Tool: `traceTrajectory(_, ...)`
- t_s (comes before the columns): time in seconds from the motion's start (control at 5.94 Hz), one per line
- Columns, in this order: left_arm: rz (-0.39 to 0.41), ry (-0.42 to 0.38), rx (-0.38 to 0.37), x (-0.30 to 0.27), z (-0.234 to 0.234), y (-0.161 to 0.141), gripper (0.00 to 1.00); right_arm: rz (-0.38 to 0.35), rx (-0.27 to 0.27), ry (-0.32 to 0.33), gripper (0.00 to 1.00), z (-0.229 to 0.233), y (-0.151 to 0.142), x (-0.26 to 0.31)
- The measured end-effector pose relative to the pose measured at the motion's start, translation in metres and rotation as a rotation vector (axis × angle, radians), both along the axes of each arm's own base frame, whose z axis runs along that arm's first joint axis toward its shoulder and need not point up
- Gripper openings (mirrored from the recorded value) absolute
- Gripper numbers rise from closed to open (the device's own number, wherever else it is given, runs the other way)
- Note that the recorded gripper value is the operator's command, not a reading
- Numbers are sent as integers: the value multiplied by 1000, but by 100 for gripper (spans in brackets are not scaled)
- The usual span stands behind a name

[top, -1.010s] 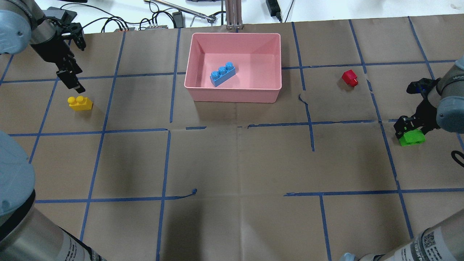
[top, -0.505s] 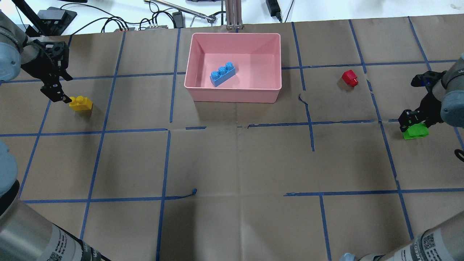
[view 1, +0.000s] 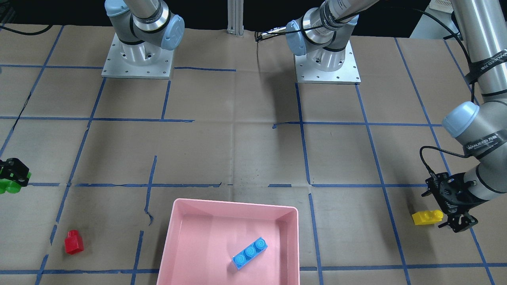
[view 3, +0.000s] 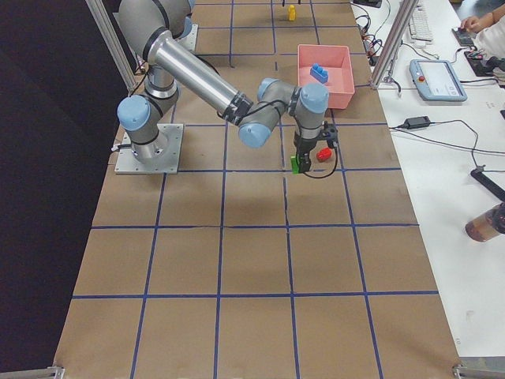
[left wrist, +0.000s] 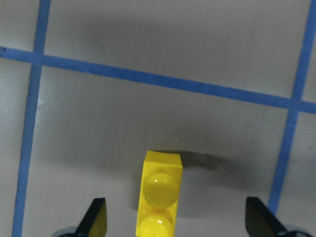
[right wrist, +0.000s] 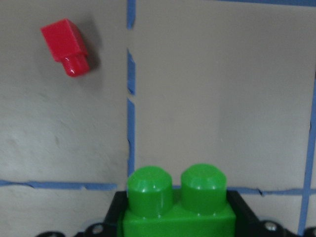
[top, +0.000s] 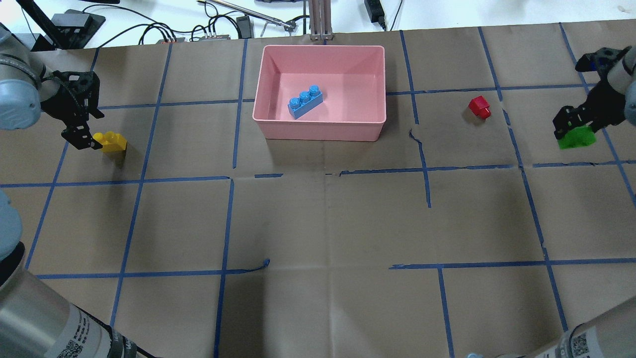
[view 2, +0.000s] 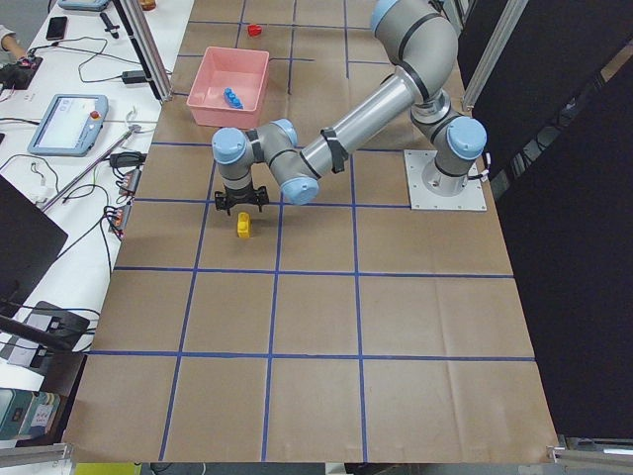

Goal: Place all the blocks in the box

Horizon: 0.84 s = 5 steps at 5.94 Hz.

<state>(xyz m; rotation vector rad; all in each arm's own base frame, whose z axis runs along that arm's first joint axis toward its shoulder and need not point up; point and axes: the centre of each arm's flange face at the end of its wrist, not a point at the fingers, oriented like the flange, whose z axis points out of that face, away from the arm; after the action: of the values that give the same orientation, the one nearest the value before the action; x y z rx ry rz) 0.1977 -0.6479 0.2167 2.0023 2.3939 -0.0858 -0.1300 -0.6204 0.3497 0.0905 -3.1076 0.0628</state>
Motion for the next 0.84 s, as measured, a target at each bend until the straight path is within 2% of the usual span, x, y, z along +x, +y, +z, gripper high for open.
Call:
traceTrajectory(0.17,-9,0,2,2,-17,-1,98,20,-5,-4,33,42,-23,45)
traceTrajectory(0.34,-11,6,14,3,-30,-2,75,28,-7,-8,33,63,-42,96)
traceTrajectory(0.5,-5,12,24,1,-39,-2,1,28,-11,-12,33,68,-59,156)
traceTrajectory(0.84,22,10,16,-3,-33,-5,0,21,-19,-25,33,50,-87,289)
